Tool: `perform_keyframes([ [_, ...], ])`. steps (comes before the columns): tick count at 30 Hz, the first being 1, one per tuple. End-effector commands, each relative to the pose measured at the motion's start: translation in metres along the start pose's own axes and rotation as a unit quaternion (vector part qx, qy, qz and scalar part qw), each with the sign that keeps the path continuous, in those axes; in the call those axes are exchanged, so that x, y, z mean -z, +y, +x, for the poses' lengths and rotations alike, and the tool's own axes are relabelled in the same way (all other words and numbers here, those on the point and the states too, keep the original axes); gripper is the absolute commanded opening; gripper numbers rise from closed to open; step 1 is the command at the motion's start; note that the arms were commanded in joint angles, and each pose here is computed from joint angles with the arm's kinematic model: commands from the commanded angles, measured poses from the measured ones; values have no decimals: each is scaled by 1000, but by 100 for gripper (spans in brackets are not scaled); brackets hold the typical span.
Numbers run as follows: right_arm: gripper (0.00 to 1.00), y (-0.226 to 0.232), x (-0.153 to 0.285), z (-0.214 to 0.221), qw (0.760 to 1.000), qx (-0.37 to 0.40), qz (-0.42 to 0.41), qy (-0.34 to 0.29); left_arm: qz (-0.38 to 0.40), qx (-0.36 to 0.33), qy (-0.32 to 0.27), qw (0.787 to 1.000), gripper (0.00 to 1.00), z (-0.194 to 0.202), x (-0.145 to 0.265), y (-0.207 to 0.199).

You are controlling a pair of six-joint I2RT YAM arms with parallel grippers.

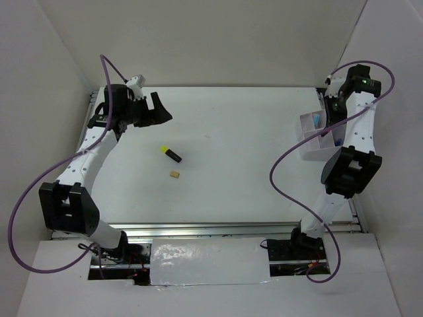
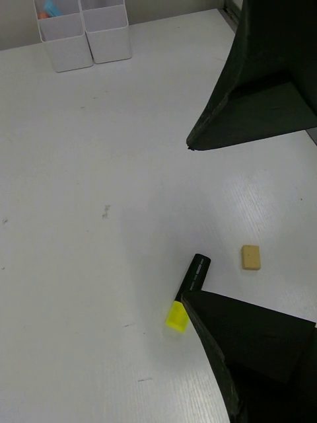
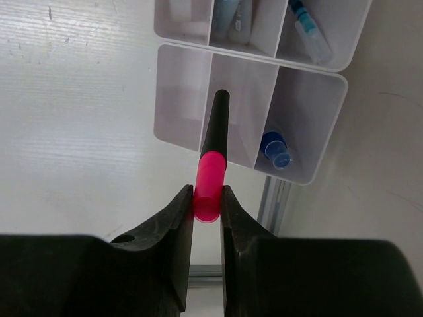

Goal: Sort the stationery into containers
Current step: Place the stationery into the container, then grab a piece of stationery with the left arm

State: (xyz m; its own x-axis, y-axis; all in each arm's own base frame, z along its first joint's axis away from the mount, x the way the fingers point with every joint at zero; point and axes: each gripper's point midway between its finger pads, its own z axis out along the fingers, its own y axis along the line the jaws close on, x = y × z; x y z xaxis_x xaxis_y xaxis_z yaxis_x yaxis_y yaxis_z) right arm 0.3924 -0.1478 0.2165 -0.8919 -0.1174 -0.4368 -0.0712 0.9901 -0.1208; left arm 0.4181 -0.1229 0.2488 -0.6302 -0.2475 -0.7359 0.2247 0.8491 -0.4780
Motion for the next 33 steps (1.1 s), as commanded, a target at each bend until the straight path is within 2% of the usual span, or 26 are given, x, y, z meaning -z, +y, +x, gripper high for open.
perform_keyframes([
  [1, 0, -7, -8, -2, 1000, -9, 29, 3, 39, -31, -10, 999, 99, -10, 0, -11],
  [4, 1, -10, -15, -6, 999, -21, 40, 0, 57, -51, 1, 997, 99, -6, 0, -13],
  [7, 7, -14, -21, -7, 998, -23, 54, 7, 83, -104, 20, 991, 99, -5, 1, -13],
  [9, 12, -14, -25, -6, 998, -20, 57, 12, 82, -134, 49, 986, 99, -3, -1, -6],
  [11, 20, -13, -29, -5, 998, -20, 54, 20, 72, -146, 71, 984, 94, 1, -3, 3],
  [13, 28, -9, -32, -2, 998, -19, 47, 31, 41, -137, 96, 985, 87, 9, -7, 19],
  [15, 37, -7, -33, -4, 998, -23, 41, 31, -12, -120, 111, 987, 85, 19, -15, 40],
  [16, 46, -6, -32, -4, 998, -26, 40, 29, -37, -88, 109, 989, 81, 23, -17, 45],
  [18, 54, -2, -29, -8, 998, -31, 41, 21, -89, -60, 104, 989, 70, 37, -25, 53],
  [19, 55, 0, -26, -10, 999, -30, 41, 15, -170, -19, 83, 982, 65, 37, -24, 71],
  [21, 60, 7, -17, -17, 999, -25, 43, -1, -223, 10, 93, 970, 64, 56, -27, 72],
  [25, 61, 21, 12, -34, 998, -14, 43, -40, -263, 51, 108, 957, 78, 86, -34, 69],
  [27, 61, 29, 23, -37, 998, -13, 34, -49, -275, 70, 116, 952, 78, 107, -36, 65],
  [29, 61, 42, 37, -41, 998, -5, 15, -63, -283, 87, 129, 946, 74, 125, -41, 68],
  [33, 60, 62, 55, -40, 997, -2, -12, -80, -297, 99, 148, 938, 70, 141, -58, 76],
])
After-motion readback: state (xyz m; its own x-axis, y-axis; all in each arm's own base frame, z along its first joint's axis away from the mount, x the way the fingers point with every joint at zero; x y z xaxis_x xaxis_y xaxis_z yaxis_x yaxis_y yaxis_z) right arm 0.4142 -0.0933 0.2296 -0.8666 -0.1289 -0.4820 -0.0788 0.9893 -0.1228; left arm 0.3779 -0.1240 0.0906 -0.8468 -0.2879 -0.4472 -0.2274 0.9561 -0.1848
